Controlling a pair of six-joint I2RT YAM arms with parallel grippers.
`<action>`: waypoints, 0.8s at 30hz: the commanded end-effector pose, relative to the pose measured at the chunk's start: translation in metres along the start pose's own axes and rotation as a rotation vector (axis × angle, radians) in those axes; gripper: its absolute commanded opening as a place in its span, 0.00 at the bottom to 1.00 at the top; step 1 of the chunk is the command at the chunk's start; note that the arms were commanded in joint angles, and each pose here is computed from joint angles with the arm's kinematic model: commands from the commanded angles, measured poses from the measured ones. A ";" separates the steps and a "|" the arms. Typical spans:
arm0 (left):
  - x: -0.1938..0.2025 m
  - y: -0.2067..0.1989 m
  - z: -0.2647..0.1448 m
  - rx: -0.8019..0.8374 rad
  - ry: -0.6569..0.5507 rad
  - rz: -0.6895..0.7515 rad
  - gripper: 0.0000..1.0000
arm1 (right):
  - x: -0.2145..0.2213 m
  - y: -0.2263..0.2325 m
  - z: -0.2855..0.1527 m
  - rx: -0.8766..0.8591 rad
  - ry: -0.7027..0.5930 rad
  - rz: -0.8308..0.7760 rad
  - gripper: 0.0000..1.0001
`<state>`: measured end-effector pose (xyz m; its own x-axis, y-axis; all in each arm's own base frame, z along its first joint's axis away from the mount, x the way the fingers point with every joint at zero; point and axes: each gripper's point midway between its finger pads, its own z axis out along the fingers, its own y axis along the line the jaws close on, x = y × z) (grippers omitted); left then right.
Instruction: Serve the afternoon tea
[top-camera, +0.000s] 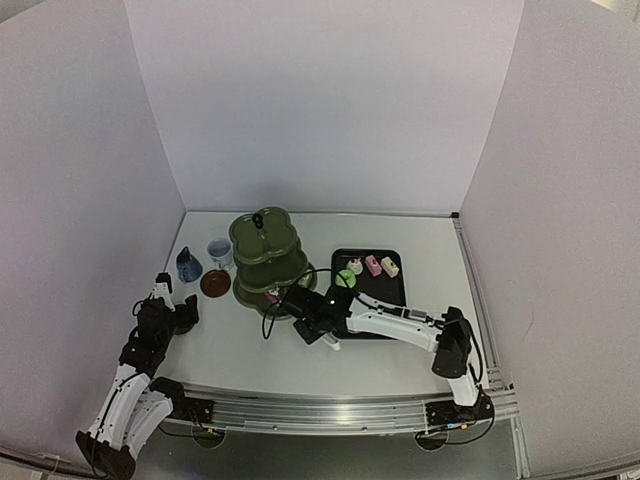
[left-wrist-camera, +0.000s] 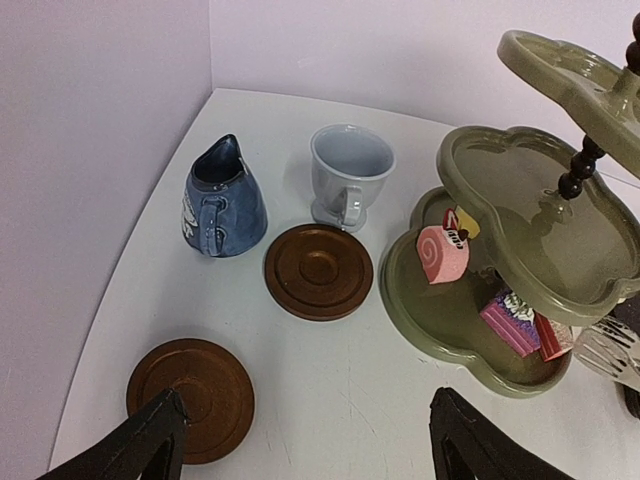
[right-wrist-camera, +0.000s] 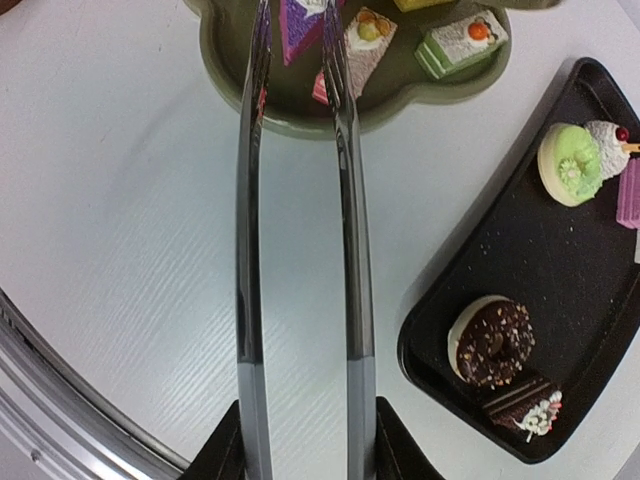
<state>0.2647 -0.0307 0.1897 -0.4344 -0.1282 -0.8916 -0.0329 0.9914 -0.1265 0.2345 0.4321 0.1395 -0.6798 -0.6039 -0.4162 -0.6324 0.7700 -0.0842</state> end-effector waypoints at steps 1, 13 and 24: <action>-0.012 -0.003 0.001 0.017 -0.043 0.005 0.84 | -0.001 -0.019 -0.061 -0.030 -0.076 0.091 0.32; -0.012 -0.014 0.003 0.076 -0.036 0.030 0.94 | 0.044 -0.109 -0.067 0.172 0.054 0.309 0.32; -0.010 -0.021 0.006 0.116 -0.023 0.043 0.99 | 0.091 -0.170 -0.074 0.279 0.121 0.414 0.34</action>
<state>0.2706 -0.0453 0.1895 -0.4429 -0.0970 -0.8913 0.0522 0.9897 -0.1337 0.2515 0.2574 0.1619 -0.9033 -0.3007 -0.3061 -0.2552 0.9500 -0.1801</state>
